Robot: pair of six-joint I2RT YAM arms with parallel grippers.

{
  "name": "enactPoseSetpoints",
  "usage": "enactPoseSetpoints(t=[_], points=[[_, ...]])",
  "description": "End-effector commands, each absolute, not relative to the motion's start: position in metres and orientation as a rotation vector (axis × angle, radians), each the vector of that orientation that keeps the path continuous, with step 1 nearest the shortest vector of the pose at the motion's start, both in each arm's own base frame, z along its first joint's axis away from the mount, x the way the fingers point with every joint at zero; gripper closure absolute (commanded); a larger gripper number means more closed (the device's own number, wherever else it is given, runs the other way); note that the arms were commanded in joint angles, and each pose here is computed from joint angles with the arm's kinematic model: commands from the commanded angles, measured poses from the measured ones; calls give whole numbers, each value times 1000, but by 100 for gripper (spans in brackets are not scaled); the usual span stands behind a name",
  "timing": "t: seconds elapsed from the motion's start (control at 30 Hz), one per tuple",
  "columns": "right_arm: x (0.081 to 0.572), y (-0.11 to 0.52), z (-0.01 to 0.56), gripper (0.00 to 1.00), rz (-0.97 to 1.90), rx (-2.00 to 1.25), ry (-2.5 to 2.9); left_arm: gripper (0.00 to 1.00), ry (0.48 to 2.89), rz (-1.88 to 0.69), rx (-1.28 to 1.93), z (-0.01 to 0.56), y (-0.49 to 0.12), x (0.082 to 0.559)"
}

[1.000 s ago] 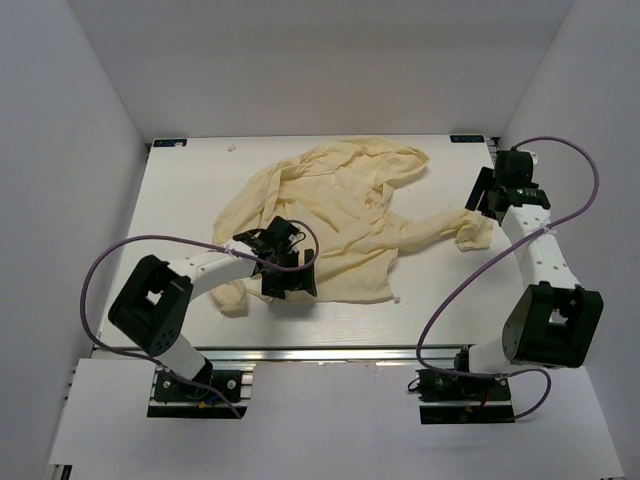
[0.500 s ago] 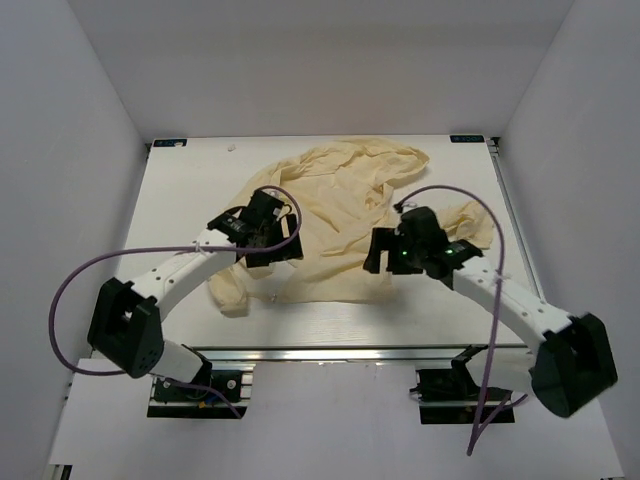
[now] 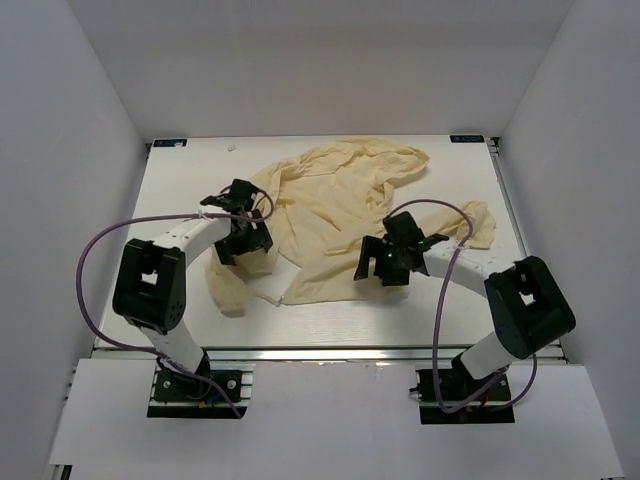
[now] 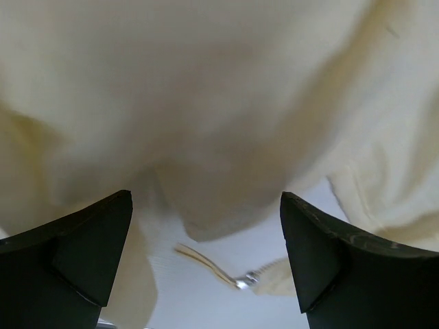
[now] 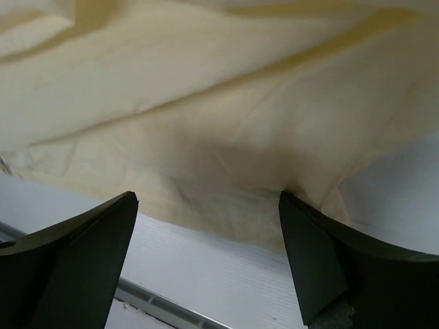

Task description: Zip up the jacket

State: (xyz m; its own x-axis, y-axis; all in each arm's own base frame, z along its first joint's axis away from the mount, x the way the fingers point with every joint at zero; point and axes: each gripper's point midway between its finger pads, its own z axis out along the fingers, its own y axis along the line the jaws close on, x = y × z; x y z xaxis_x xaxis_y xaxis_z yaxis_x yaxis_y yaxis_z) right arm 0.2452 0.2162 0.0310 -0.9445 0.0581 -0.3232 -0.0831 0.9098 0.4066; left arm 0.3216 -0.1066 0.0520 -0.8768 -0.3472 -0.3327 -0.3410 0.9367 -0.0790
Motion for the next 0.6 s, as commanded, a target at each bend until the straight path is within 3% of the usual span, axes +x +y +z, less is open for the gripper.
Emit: enactPoseSetpoints(t=[0.0, 0.23, 0.47, 0.57], points=[[247, 171, 6, 11, 457, 134, 2821, 2, 2691, 104, -664, 57, -67, 335], [291, 89, 9, 11, 188, 316, 2777, 2, 2604, 103, -761, 80, -23, 378], [337, 80, 19, 11, 179, 328, 2731, 2, 2527, 114, -666, 123, -9, 404], [344, 72, 23, 11, 117, 305, 2721, 2, 2477, 291, -692, 133, 17, 403]])
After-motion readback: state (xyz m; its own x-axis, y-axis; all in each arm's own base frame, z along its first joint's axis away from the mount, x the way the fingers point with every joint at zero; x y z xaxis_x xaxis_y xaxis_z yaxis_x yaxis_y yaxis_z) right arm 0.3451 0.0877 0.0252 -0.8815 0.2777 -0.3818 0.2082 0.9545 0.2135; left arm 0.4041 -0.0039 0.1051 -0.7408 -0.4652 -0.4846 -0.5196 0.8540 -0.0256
